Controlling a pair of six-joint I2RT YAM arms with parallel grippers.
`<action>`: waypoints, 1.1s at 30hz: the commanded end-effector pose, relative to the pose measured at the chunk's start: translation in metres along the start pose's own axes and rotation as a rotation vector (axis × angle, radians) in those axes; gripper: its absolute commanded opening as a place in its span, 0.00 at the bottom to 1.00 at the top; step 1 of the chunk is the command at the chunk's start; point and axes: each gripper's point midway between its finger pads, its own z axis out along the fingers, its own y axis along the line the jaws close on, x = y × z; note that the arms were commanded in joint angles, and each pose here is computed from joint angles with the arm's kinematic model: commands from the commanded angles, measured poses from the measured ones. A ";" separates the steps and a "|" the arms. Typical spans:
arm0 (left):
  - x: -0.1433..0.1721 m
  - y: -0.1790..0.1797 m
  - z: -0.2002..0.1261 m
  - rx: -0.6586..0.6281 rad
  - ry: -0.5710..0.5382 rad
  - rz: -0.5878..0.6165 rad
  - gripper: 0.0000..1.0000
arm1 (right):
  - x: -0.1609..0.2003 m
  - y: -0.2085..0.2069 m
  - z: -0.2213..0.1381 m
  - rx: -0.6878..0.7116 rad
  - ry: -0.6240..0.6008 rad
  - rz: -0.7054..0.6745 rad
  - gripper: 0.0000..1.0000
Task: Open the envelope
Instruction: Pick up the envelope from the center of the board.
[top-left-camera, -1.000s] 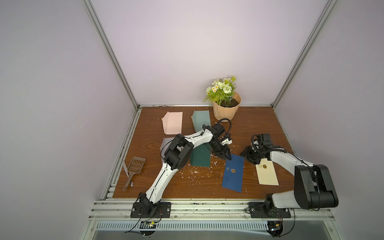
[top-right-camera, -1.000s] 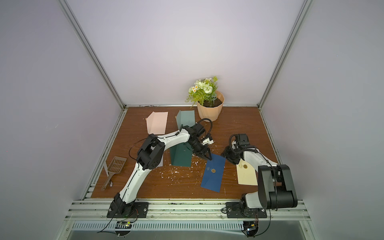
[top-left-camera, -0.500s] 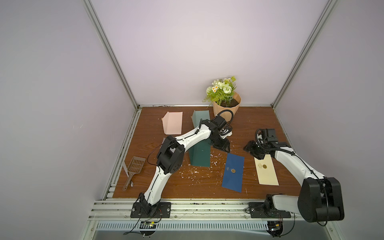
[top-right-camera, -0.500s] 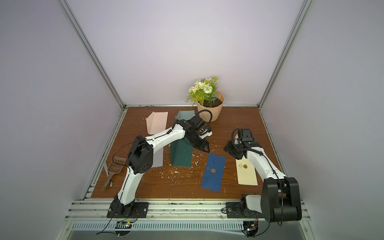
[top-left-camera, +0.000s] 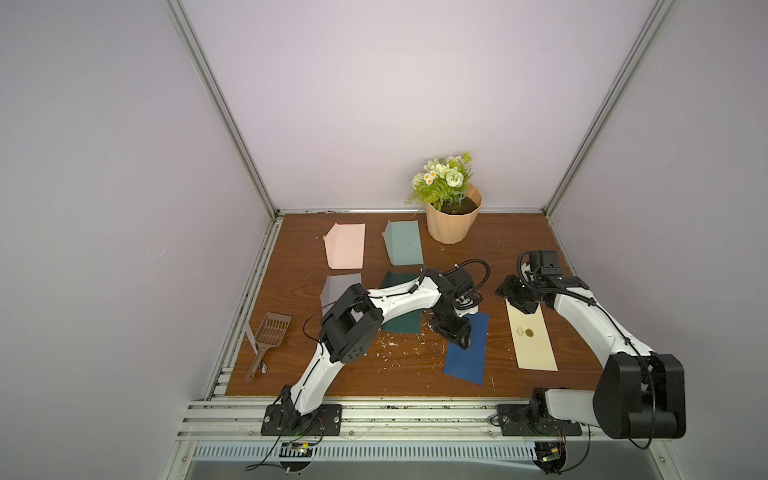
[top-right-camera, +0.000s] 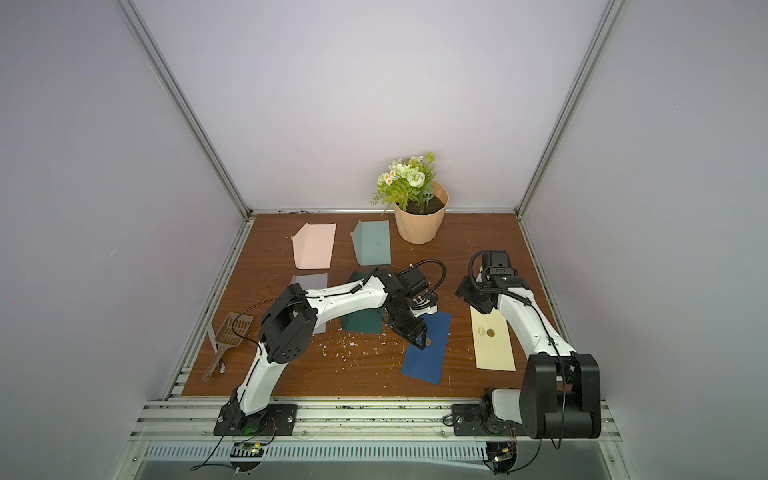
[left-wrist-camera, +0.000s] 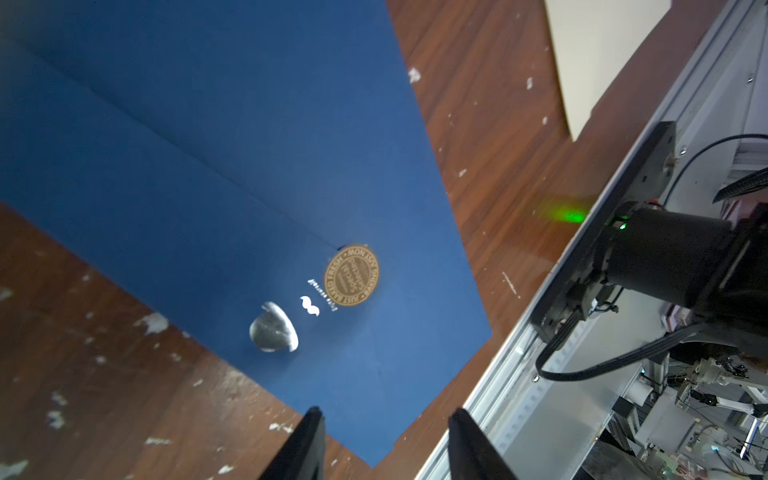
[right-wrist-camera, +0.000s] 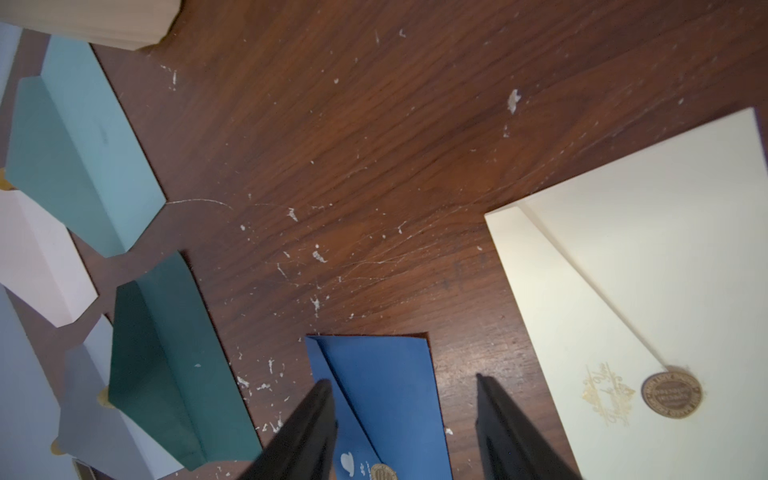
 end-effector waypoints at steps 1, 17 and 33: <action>0.012 0.009 0.019 -0.028 0.058 -0.029 0.51 | 0.000 -0.007 -0.001 0.030 0.014 -0.011 0.59; 0.004 0.094 0.042 -0.107 0.059 -0.237 0.51 | 0.007 -0.007 0.005 -0.009 0.091 -0.040 0.59; -0.061 0.161 0.007 -0.110 -0.056 -0.251 0.53 | 0.023 0.018 0.030 -0.164 0.233 -0.068 0.59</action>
